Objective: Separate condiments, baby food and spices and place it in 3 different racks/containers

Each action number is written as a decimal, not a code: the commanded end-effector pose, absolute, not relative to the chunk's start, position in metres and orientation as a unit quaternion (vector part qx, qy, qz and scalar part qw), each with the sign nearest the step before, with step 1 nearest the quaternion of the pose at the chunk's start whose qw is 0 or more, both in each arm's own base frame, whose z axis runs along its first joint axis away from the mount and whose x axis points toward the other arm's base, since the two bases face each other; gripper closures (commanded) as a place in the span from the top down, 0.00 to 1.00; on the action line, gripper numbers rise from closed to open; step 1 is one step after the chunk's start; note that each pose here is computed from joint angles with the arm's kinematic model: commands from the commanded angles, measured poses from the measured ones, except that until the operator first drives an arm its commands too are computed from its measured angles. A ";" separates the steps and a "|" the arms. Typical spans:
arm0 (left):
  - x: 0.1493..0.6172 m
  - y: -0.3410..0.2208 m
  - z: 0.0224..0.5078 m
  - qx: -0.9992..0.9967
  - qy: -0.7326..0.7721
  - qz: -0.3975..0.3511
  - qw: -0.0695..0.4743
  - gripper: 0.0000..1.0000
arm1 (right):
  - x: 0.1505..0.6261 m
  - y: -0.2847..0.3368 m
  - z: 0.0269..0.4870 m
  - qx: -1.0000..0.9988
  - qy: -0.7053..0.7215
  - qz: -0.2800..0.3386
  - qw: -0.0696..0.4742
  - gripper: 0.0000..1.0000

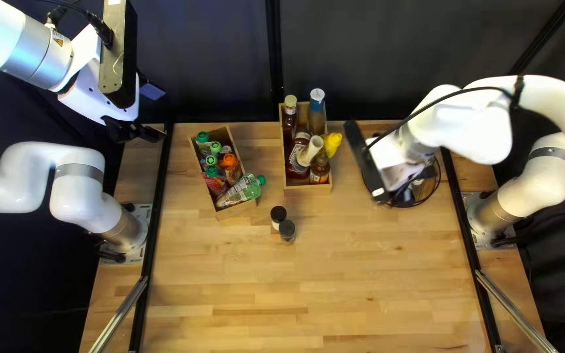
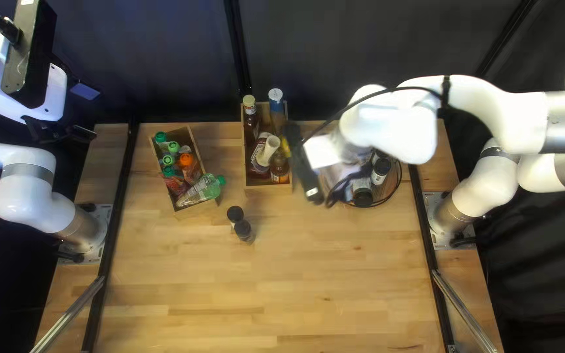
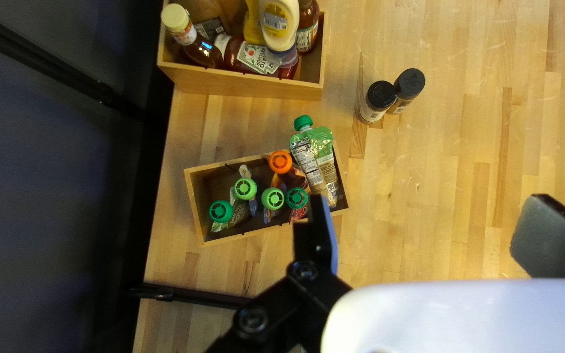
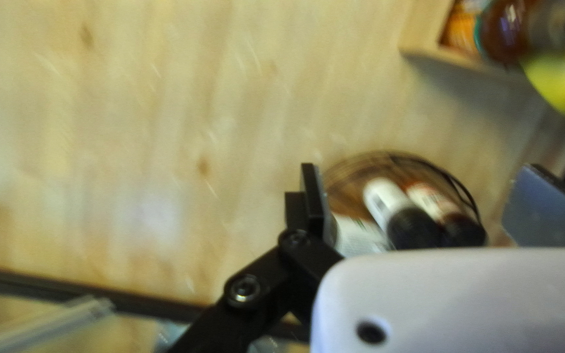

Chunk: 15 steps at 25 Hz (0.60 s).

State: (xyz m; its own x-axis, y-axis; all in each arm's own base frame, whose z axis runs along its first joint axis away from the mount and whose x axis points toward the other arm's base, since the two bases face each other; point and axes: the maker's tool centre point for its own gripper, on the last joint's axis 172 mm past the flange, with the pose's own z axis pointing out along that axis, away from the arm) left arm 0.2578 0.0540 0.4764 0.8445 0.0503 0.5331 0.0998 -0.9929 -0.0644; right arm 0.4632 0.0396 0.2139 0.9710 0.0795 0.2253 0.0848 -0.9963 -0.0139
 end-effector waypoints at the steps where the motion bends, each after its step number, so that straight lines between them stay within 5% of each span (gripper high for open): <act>1: 0.258 0.054 0.476 -0.959 -0.039 -0.276 0.045 1.00 | 0.498 0.060 0.189 -0.992 0.033 -0.117 0.022 1.00; 15: 0.258 0.054 0.476 -0.959 -0.039 -0.276 0.045 1.00 | 0.551 0.051 0.119 -0.972 0.196 -0.103 -0.074 1.00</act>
